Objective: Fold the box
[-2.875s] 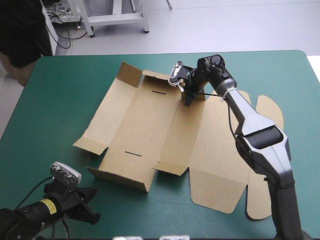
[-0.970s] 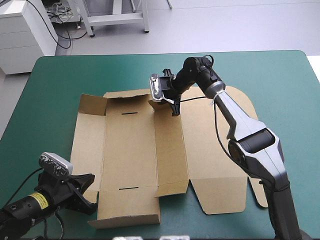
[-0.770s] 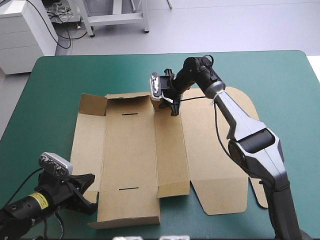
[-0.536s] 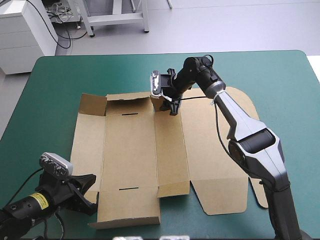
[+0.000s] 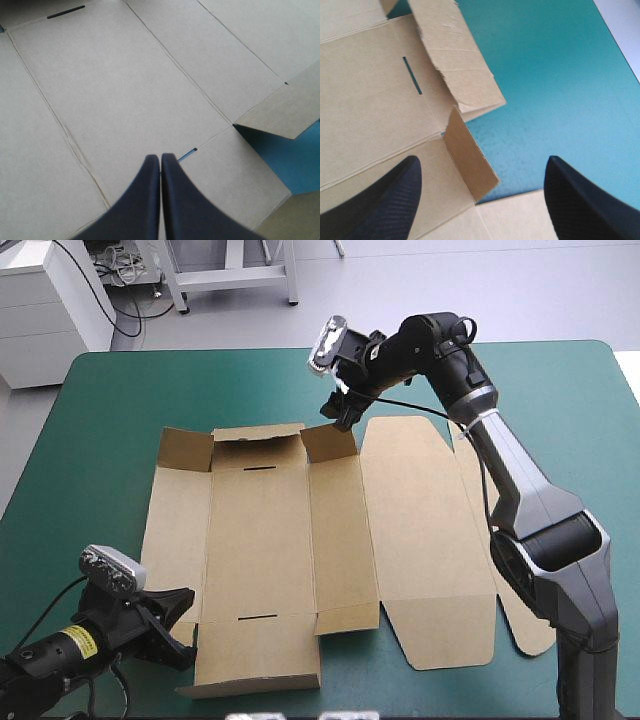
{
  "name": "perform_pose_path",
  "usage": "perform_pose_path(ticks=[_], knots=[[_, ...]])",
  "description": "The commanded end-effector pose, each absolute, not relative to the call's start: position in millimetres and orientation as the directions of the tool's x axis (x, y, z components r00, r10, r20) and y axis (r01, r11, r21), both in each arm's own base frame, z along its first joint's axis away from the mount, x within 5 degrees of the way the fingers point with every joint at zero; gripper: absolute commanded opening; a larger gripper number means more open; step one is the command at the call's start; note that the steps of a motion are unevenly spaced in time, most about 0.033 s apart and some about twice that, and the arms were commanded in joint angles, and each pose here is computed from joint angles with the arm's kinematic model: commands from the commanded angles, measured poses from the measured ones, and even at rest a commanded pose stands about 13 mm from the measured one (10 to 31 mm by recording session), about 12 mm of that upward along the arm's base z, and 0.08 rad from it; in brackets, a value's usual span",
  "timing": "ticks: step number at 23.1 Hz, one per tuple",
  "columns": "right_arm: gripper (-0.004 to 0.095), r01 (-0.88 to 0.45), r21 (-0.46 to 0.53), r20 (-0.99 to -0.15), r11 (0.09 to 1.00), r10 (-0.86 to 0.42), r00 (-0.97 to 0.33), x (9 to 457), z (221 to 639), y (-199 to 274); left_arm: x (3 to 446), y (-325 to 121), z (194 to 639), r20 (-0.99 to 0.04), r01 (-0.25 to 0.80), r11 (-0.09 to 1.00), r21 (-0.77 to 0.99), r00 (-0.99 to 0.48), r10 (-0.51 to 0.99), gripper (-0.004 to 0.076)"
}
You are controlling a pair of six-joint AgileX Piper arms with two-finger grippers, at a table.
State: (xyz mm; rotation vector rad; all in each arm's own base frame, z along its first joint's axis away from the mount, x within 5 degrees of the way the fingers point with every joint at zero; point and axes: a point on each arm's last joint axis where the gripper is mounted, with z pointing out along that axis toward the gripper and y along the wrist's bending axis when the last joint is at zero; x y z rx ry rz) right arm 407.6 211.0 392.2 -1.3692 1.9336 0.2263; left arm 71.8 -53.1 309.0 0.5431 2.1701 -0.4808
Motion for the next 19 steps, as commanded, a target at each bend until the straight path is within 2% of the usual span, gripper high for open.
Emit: perform_pose_path(ticks=[1, 2, 4, 5, 7, 10, 13, 19], knots=[[0.0645, -0.74, -0.276, -0.739, 0.613, -0.628, -0.245, 394, 444, 177, 75, -55, 325, -0.85, 0.532, 0.83, -0.168, -0.505, 0.152, -0.0008], [0.0645, -0.654, -0.249, -0.745, 0.714, -0.573, -0.342, 398, 448, 158, 75, -55, 325, -0.85, 0.532, 0.83, -0.168, -0.505, 0.152, -0.0008], [0.0645, -0.533, -0.204, -0.761, 0.821, -0.476, -0.441, 402, 453, 134, 75, -55, 325, -0.85, 0.532, 0.83, -0.168, -0.505, 0.152, -0.0008], [0.0641, -0.496, -0.185, -0.765, 0.848, -0.441, -0.469, 405, 453, 126, 75, -55, 325, -0.85, 0.532, 0.83, -0.168, -0.505, 0.152, -0.0008], [0.0572, -0.404, -0.122, -0.778, 0.907, -0.34, -0.528, 409, 454, 103, 75, -55, 325, -0.85, 0.532, 0.83, -0.168, -0.505, 0.152, -0.0008], [0.0268, -0.336, -0.094, -0.765, 0.937, -0.284, -0.578, 409, 451, 76, 75, -55, 325, -0.851, 0.531, 0.83, -0.168, -0.504, 0.151, -0.0008], [-0.0024, -0.323, -0.112, -0.743, 0.94, -0.295, -0.601, 402, 448, 58, 76, -55, 327, -0.864, 0.532, 0.832, -0.157, -0.482, 0.145, -0.0008], [-0.0021, -0.296, -0.119, -0.705, 0.948, -0.291, -0.647, 370, 448, 35, 77, -55, 329, -0.876, 0.529, 0.834, -0.155, -0.464, 0.132, -0.0008]])
